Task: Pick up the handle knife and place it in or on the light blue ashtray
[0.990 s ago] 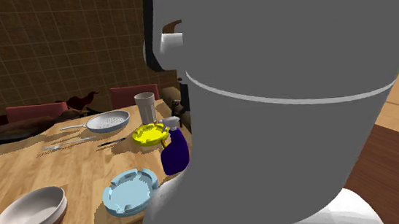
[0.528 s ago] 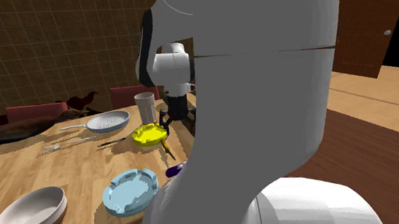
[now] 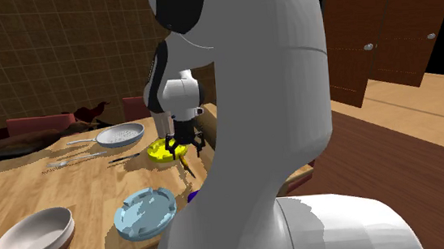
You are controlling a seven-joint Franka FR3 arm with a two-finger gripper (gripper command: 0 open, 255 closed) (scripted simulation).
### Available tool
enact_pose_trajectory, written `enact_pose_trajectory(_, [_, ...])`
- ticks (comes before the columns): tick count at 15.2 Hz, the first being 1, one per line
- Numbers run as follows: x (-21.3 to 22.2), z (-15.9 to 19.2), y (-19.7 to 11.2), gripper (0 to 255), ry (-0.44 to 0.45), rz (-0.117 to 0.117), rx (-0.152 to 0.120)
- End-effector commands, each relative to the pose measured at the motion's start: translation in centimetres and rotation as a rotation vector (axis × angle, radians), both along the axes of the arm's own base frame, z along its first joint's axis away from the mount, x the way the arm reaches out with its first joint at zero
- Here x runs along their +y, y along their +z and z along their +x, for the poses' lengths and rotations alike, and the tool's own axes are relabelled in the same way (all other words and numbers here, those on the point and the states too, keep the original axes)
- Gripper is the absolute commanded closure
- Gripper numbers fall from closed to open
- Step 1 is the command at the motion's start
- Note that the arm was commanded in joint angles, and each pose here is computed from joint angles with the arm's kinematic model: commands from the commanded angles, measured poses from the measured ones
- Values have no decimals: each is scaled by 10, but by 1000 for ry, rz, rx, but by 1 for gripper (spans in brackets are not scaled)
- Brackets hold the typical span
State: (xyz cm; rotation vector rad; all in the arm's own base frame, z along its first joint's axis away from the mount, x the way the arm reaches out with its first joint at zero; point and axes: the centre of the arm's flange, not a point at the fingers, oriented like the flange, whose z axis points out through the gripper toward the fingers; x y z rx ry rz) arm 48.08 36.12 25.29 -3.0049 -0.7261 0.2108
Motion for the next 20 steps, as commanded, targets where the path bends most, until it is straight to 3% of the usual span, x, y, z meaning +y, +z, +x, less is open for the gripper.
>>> enact_pose_trajectory(1, [6, 1, -8, 0, 5, 2, 1])
enact_pose_trajectory(7, [6, -4, -43, 0, 5, 2, 1])
enact_pose_trajectory(15, [6, -4, -43, 0, 5, 2, 1])
enact_pose_trajectory(16, [6, -4, -43, 255, 5, 2, 1])
enact_pose_trajectory(20, [6, -4, -43, 255, 5, 2, 1])
